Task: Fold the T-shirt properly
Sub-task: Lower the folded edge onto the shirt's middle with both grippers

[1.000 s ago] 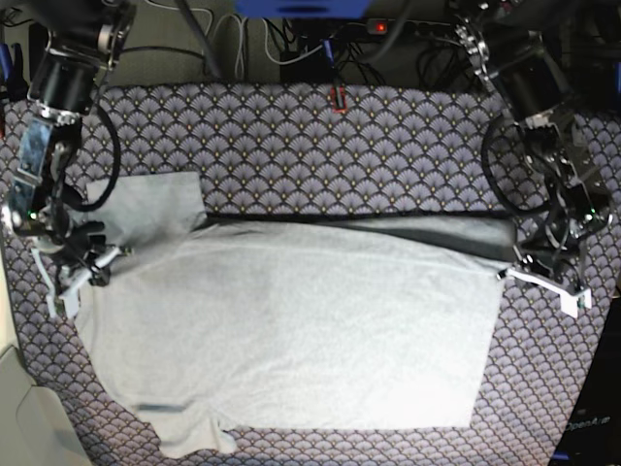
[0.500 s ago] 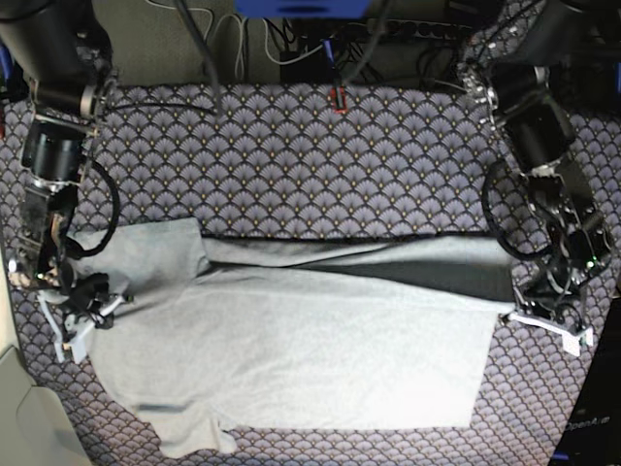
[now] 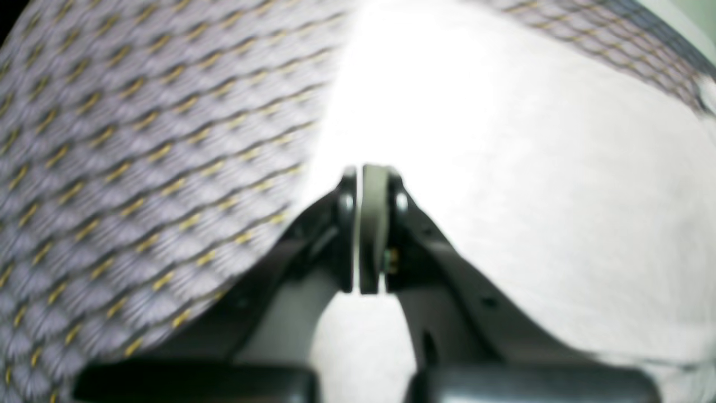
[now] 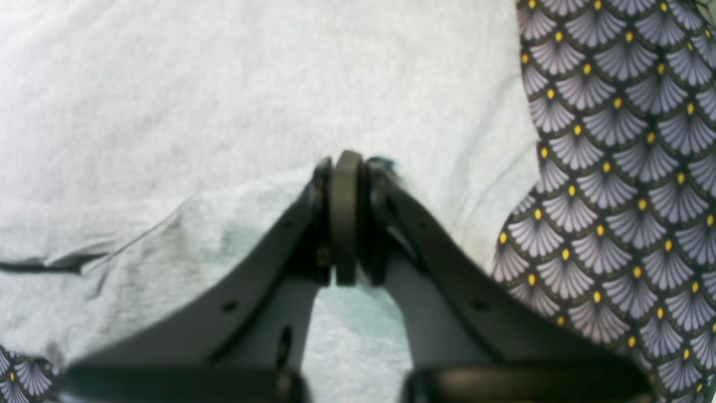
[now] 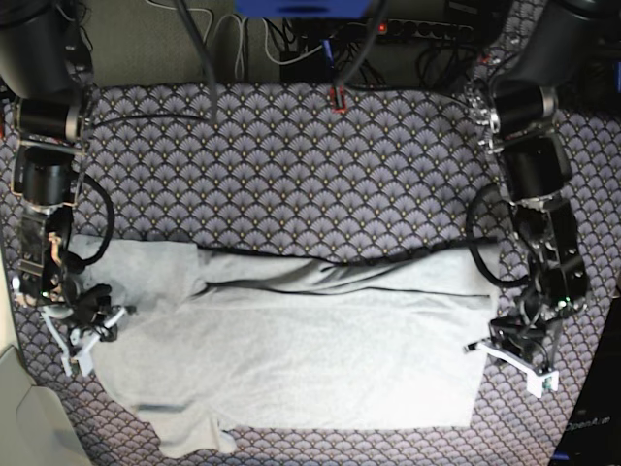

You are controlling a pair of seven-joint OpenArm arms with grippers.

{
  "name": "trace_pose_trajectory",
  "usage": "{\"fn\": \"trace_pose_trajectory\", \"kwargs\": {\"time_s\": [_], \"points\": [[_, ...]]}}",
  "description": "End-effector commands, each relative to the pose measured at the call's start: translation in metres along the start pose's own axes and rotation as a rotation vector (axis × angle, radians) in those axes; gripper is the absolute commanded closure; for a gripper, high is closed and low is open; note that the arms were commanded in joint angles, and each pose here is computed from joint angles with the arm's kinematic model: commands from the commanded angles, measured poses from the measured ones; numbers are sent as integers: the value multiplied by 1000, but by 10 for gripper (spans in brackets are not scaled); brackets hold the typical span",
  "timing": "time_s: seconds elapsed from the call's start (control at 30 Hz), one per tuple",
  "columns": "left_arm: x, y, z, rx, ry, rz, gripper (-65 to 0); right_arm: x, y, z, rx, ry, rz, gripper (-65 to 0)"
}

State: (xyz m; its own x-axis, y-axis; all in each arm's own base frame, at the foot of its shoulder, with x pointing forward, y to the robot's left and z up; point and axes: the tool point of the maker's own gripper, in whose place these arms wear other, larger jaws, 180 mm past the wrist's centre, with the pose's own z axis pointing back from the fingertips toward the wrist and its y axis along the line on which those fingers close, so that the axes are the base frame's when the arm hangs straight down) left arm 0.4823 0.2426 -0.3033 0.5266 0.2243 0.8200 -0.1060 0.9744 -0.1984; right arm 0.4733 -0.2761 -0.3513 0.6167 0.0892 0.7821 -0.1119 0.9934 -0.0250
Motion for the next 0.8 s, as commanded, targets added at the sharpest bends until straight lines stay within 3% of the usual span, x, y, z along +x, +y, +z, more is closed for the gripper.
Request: {"fn": "trace_pose_trajectory", "kwargs": {"time_s": [0.0,0.17,0.4,0.47,0.6,0.67,0.77], "points": [[31,5,6,13,-77,-10,-9,29,-11,7,-18,-74,7,0],[29,15,9,26,-74,26,-12,28,-9,6,-13,-71,5,0],[-8,31,8,50,-23,79,-30,10,0,2,3,-42,-1,0],[-15,33,4,51,-2,95,-99,10,3,1,7,-42,-3,0],[-22,32,1,47,-5,104,-320,9,9,-1,17,-39,-7,0],[-26,32,0,50,-33,110,-376,8,10,-1,18,-37,-7,0],[-31,28,-1,45,-49,110,-405,4,11,-1,20,-33,-7,0]]}}
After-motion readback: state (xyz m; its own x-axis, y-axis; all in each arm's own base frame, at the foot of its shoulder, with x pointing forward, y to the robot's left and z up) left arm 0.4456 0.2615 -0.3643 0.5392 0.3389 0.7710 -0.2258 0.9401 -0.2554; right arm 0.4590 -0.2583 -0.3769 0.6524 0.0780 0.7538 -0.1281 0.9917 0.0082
